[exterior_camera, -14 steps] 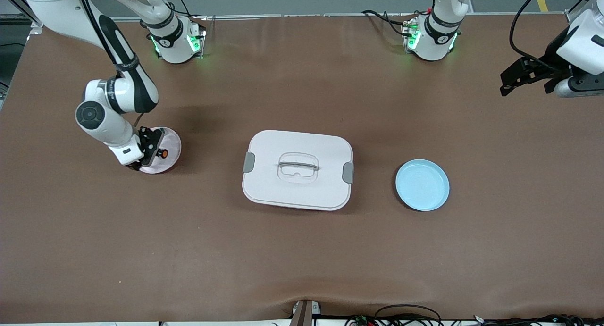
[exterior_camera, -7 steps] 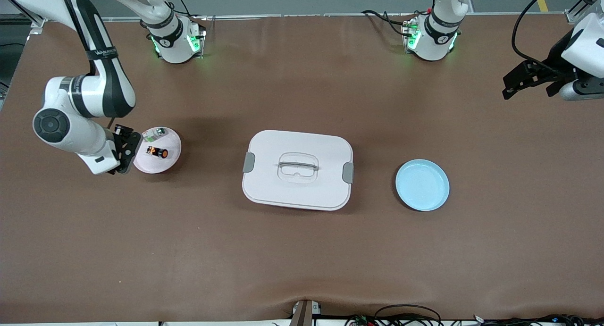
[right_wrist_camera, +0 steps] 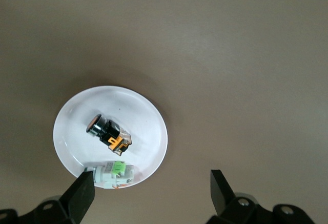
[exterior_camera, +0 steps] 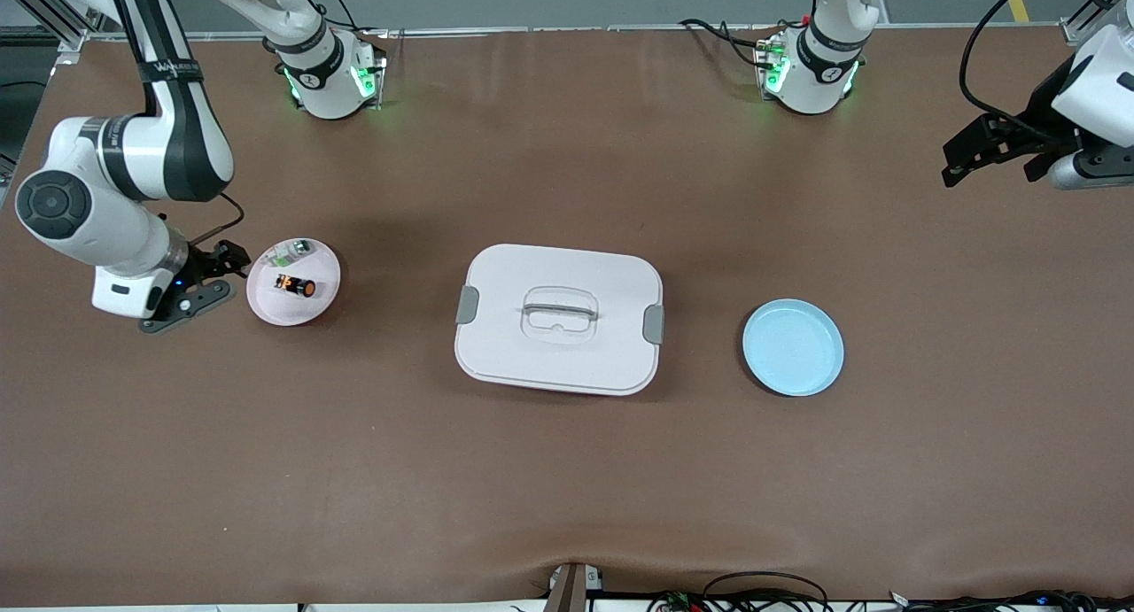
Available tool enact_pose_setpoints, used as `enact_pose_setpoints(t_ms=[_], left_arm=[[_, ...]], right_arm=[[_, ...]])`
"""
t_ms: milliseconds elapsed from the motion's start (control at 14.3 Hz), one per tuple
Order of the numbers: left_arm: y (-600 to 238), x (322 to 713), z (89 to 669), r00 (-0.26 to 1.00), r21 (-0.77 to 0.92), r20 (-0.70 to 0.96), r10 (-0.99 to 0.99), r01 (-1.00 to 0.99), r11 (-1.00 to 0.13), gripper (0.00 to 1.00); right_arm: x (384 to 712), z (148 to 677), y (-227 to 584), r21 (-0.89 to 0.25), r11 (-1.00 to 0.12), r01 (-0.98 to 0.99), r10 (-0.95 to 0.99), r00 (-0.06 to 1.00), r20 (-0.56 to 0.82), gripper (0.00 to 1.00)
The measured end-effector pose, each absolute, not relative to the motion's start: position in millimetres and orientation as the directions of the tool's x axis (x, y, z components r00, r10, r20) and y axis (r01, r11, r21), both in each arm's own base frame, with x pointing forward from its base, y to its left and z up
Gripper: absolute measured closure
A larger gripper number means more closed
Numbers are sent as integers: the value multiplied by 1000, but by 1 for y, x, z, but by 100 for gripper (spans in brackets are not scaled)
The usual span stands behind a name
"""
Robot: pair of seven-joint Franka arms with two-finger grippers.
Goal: Transfer orange switch to right arm and place
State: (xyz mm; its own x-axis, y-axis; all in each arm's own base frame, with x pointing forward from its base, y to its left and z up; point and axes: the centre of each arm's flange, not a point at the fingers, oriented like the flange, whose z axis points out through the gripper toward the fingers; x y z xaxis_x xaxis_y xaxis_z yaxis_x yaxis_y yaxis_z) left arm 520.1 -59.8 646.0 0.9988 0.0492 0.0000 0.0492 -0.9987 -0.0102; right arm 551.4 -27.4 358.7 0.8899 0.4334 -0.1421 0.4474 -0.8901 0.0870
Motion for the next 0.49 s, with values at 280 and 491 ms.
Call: enact_pose_setpoints(t_ms=[280, 491], left_arm=[[-60, 522, 642, 999, -11, -7, 49, 49, -999, 0], [-60, 522, 642, 999, -11, -7, 49, 49, -999, 0]], right_arm=[[550, 373, -31, 94, -958, 273, 264, 960, -94, 0], [548, 382, -30, 46, -994, 94, 91, 994, -64, 0]])
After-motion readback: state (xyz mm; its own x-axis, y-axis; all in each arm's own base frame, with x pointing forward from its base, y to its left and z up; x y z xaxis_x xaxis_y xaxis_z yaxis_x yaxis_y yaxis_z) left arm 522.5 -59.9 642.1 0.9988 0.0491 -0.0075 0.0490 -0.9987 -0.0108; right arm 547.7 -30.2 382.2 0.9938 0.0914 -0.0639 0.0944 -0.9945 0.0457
